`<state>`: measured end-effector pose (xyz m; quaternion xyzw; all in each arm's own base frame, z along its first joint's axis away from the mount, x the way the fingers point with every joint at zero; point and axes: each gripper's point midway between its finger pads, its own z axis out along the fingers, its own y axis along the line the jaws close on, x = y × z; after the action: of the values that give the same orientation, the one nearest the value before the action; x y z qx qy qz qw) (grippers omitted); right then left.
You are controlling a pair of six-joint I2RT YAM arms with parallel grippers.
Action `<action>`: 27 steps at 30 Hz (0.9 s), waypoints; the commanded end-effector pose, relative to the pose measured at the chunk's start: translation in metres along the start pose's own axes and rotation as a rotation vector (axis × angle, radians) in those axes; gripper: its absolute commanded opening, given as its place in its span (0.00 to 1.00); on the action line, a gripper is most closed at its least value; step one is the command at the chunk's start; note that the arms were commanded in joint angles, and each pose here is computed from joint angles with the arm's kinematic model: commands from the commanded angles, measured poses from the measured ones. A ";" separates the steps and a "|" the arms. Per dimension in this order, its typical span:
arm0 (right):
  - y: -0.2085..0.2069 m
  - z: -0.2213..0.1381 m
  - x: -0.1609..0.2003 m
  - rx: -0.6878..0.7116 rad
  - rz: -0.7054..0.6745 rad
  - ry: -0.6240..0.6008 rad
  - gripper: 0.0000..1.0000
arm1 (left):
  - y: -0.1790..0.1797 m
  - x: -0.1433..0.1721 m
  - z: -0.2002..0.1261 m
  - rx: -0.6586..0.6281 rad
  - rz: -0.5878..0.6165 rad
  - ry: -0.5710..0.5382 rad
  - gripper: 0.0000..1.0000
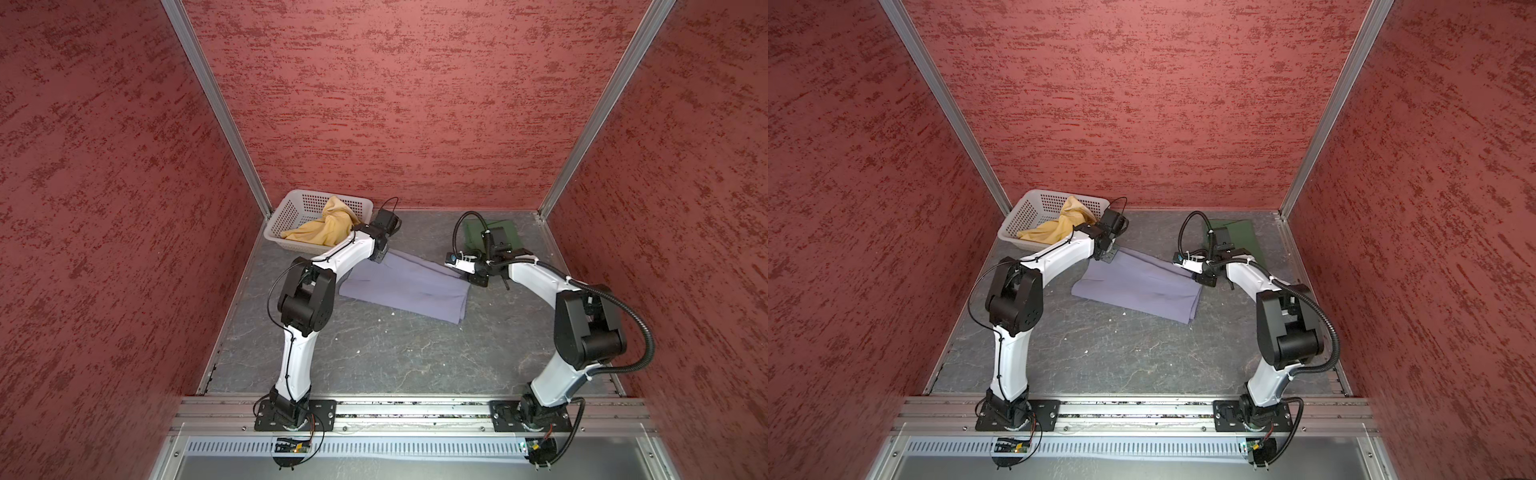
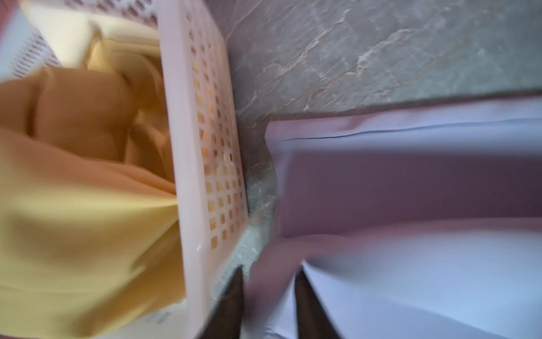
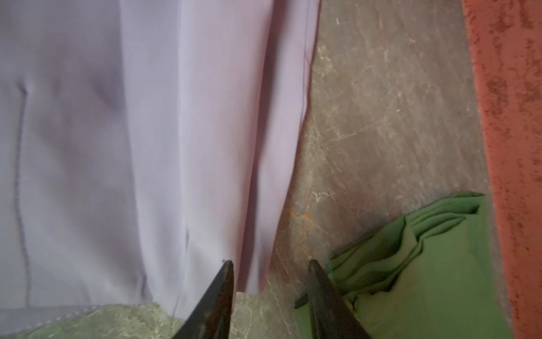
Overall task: Fold and stack skirts
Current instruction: Fold the skirt at the center of the table, then smooth out the skirt at the center of the table.
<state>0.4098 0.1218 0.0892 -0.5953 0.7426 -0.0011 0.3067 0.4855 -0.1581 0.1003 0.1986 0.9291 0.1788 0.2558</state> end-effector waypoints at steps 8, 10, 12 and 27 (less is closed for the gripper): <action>-0.008 -0.024 -0.016 0.112 0.023 -0.107 0.46 | -0.001 -0.011 -0.004 0.049 -0.041 -0.024 0.75; 0.003 -0.026 -0.017 0.084 0.011 -0.121 0.46 | -0.003 -0.015 -0.011 0.076 -0.047 -0.048 0.77; 0.013 -0.027 -0.017 0.056 -0.007 -0.138 0.46 | -0.005 -0.021 -0.020 0.111 -0.057 -0.085 0.77; 0.010 0.012 0.003 0.071 -0.023 -0.066 0.46 | -0.061 -0.032 -0.091 0.241 0.064 -0.333 0.82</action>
<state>0.3859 0.1257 0.0694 -0.6035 0.7234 0.0093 0.3352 0.4522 -0.2254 0.1517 0.2530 0.9019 0.0532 0.3461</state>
